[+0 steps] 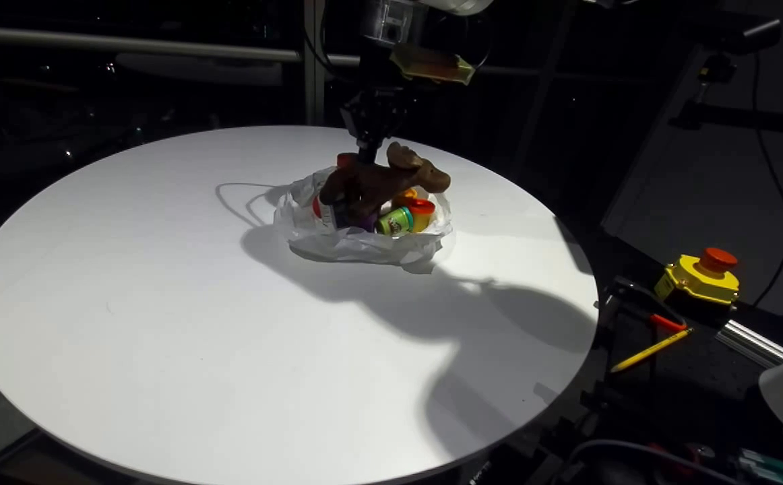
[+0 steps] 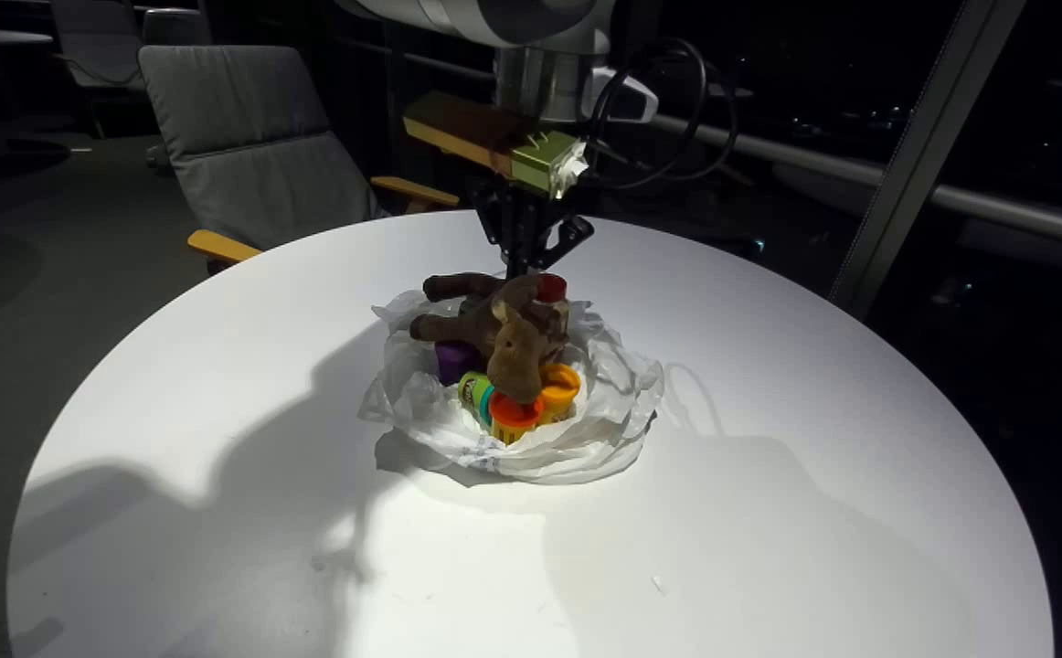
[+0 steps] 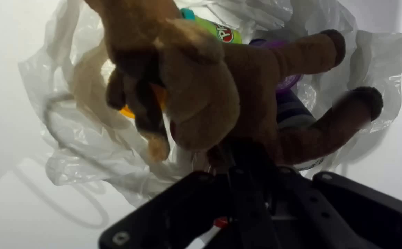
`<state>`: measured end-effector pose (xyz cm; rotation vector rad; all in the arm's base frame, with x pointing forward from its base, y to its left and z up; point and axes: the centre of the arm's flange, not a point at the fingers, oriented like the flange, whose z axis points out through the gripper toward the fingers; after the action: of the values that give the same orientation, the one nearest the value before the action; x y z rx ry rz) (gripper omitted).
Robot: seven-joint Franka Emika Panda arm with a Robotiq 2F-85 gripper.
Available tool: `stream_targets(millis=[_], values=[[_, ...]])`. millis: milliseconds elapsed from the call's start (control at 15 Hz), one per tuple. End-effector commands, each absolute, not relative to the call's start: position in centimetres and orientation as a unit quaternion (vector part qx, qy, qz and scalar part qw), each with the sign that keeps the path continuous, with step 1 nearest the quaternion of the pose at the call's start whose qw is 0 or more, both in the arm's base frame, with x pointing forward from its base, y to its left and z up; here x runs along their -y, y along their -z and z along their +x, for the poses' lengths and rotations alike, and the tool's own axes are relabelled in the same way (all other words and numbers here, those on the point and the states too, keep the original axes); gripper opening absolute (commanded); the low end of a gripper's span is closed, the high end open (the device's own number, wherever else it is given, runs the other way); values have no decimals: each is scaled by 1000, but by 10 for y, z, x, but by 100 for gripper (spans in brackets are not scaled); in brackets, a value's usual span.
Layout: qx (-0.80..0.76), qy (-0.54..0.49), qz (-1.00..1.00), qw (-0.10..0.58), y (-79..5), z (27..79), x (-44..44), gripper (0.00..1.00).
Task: Put the things on the table into the plastic bag
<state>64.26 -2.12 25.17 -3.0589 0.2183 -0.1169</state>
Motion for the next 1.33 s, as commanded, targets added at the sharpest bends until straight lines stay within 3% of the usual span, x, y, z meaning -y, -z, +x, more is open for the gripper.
stream_targets(millis=[0, 533, 933, 1267], values=[[-83, 63, -995, 12, -250, 660, 13, 40], [-114, 84, -990, 3, -272, 656, 39, 98], [-141, 98, -985, 6, -303, 651, 62, 100], [-122, -63, -990, -27, -362, 593, 71, 100]])
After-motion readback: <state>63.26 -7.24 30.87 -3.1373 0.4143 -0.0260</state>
